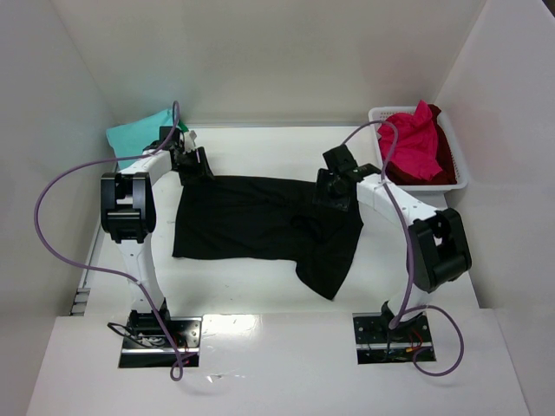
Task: Fold and stack the t-shirts
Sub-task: Fold the flattened tshirt in 1/3 of the way
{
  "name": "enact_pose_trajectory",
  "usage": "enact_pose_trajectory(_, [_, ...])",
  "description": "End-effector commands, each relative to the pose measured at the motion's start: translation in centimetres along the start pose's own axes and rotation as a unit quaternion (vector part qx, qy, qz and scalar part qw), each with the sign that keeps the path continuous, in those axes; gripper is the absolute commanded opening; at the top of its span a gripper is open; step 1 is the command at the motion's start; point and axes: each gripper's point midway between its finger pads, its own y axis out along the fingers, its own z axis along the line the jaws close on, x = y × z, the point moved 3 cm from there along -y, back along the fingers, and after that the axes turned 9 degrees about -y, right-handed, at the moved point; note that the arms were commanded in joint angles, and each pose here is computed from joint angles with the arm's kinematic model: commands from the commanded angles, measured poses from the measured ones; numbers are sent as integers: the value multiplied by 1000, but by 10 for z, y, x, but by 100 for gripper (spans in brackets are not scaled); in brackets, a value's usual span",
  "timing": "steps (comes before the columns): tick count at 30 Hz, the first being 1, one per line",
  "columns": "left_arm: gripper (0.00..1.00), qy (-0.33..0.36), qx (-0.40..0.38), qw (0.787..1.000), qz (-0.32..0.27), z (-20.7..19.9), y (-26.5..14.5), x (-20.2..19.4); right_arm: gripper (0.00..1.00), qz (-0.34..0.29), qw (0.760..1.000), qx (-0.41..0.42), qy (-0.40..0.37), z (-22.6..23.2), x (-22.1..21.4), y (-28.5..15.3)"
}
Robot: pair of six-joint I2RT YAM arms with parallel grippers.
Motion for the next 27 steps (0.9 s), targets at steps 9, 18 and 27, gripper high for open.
enact_pose_trajectory(9, [67,19,-18,1000,-1,-5,-9,4,48,15,999,24,-32,6,-1,43])
enact_pose_trajectory(18, [67,16,-19,1000,9,-4,-6,0,27,43,997,48,-36,10,-14,51])
enact_pose_trajectory(27, [67,16,-19,1000,9,-4,-6,0,27,89,992,74,-51,26,-59,49])
